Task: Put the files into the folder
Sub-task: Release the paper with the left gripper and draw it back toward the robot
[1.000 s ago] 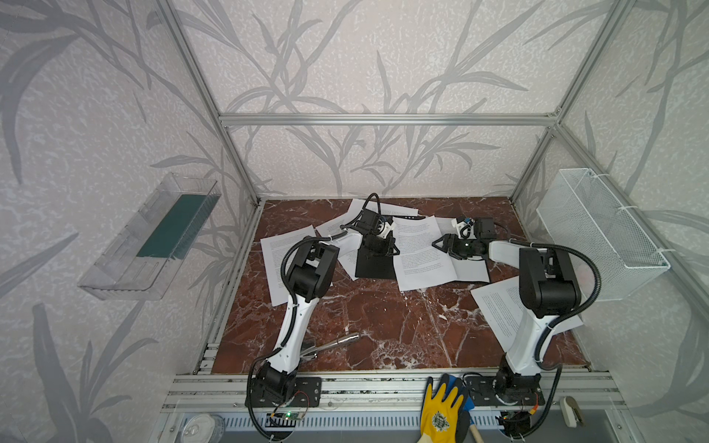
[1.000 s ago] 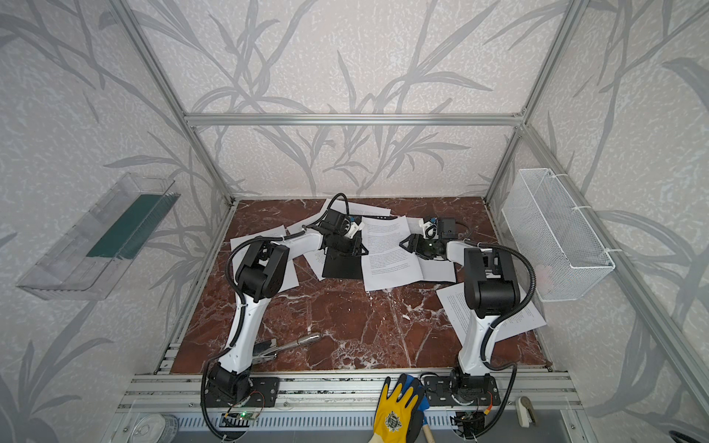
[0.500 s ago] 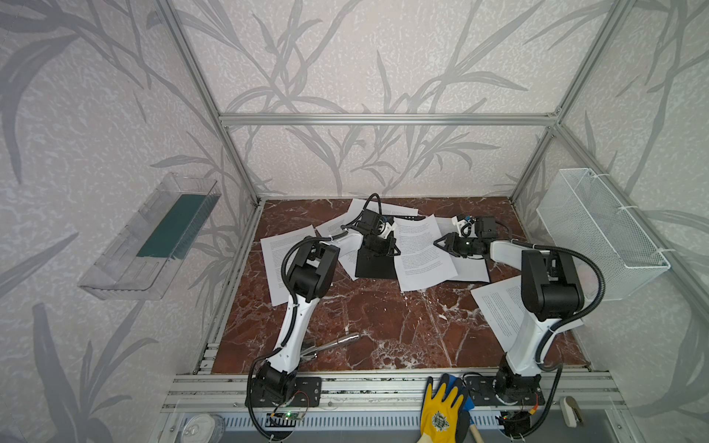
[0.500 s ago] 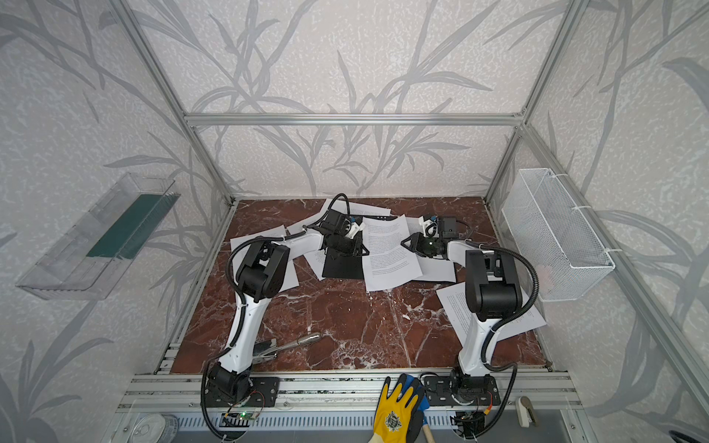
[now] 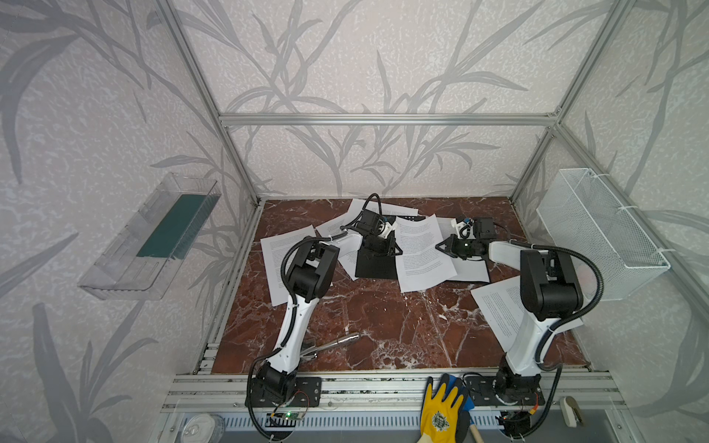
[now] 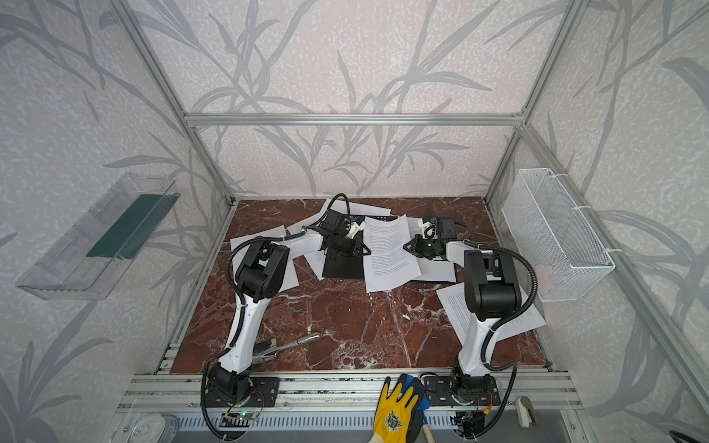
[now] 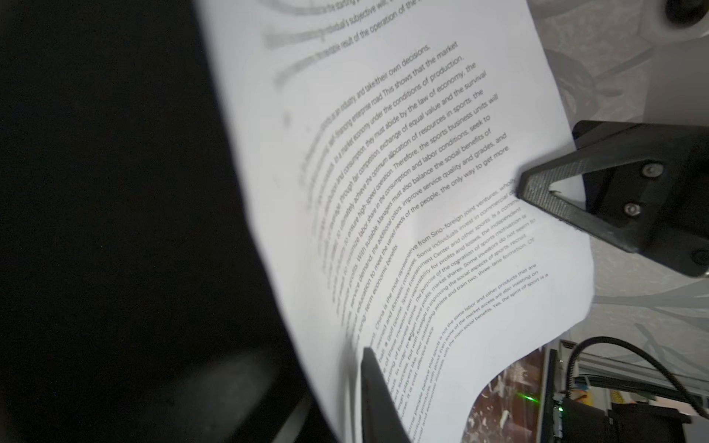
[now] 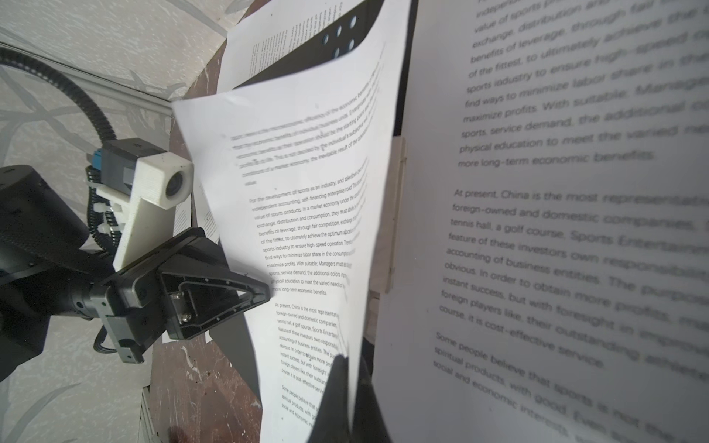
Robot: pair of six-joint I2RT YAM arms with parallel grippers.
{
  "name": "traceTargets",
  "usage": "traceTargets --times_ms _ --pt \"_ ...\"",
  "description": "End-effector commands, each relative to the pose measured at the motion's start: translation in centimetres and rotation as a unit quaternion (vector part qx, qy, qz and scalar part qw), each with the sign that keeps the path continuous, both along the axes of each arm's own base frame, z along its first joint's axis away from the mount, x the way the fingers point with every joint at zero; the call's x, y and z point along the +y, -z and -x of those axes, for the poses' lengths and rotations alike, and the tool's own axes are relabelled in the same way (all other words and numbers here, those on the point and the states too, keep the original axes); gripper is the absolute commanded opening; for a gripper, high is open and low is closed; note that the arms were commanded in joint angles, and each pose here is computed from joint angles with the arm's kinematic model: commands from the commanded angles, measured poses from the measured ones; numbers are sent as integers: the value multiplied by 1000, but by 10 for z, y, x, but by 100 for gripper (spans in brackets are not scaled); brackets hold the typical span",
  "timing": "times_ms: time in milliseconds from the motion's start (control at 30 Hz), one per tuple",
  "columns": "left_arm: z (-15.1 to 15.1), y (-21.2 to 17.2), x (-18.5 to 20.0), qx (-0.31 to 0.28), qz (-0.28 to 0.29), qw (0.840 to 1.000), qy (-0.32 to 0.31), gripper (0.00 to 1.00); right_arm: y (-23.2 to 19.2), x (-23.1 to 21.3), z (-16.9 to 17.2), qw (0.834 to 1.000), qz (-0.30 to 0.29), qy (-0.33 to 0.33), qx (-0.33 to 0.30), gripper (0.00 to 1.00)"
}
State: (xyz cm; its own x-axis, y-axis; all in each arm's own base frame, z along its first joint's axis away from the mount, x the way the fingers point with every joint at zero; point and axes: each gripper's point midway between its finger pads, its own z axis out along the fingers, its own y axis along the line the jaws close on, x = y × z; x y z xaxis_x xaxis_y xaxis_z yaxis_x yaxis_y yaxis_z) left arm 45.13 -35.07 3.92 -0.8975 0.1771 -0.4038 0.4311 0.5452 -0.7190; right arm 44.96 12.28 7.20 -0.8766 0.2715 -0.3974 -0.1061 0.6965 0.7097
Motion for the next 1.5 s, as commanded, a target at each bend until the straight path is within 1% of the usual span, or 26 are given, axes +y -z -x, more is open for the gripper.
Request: traceTargets --times_ms 0,67,100,133,233,333,467,567,667,733,800,833,900,933,1000,1067,1133,1167,1233,1267,1333,1400,1467 --pt "3 -81 -10 -44 91 995 9 45 -38 -8 7 999 -17 10 -37 0" --pt "11 -118 -10 -65 130 989 5 76 -45 -25 7 997 -29 48 -46 0" --pt "15 -136 -9 -78 146 986 5 97 -46 -34 7 997 -29 64 -43 0" --pt "22 -153 -9 -88 160 983 2 99 -46 -43 8 996 -20 76 -39 0" --pt "44 -193 -5 -114 181 977 -15 99 -43 -57 8 995 20 89 -30 0" --pt "73 -221 -7 -142 176 974 -32 99 -39 -63 5 995 41 93 -23 0" --pt "102 -238 -9 -136 150 976 -84 99 -33 -71 3 992 72 98 -24 0" --pt "127 -243 -6 -119 143 977 -103 99 -33 -76 4 990 97 99 -29 0" --pt "148 -233 14 -99 118 979 -132 99 -33 -75 4 991 101 89 -28 0" --pt "161 -226 33 -98 95 979 -149 99 -33 -73 3 990 102 88 -34 0" --pt "175 -222 53 -113 66 979 -157 99 -30 -72 2 990 108 87 -36 0" --pt "181 -219 65 -130 50 977 -163 99 -27 -72 2 990 111 86 -35 0" --pt "185 -202 91 -158 17 968 -195 99 -23 -73 3 989 118 87 -32 0" --pt "186 -194 103 -171 10 961 -216 99 -22 -74 3 989 119 87 -31 0" --pt "189 -180 117 -198 12 952 -235 99 -24 -76 3 988 127 88 -33 0" --pt "188 -169 127 -236 19 938 -251 99 -26 -79 4 985 139 92 -35 0" --pt "187 -166 135 -274 26 925 -261 99 -26 -83 7 983 151 94 -34 0" --pt "187 -165 137 -286 30 921 -262 99 -25 -85 8 982 158 96 -33 0" --pt "192 -164 136 -294 42 921 -253 99 -18 -89 12 980 171 101 -27 0" --pt "196 -162 134 -298 46 921 -247 99 -21 -93 12 978 178 106 -32 0" --pt "198 -154 135 -316 51 914 -248 99 -26 -98 12 975 187 114 -39 0" --pt "195 -150 139 -330 40 908 -254 99 -23 -104 12 972 196 123 -38 0" --pt "193 -146 141 -340 22 906 -250 99 -22 -112 12 968 212 131 -36 0"
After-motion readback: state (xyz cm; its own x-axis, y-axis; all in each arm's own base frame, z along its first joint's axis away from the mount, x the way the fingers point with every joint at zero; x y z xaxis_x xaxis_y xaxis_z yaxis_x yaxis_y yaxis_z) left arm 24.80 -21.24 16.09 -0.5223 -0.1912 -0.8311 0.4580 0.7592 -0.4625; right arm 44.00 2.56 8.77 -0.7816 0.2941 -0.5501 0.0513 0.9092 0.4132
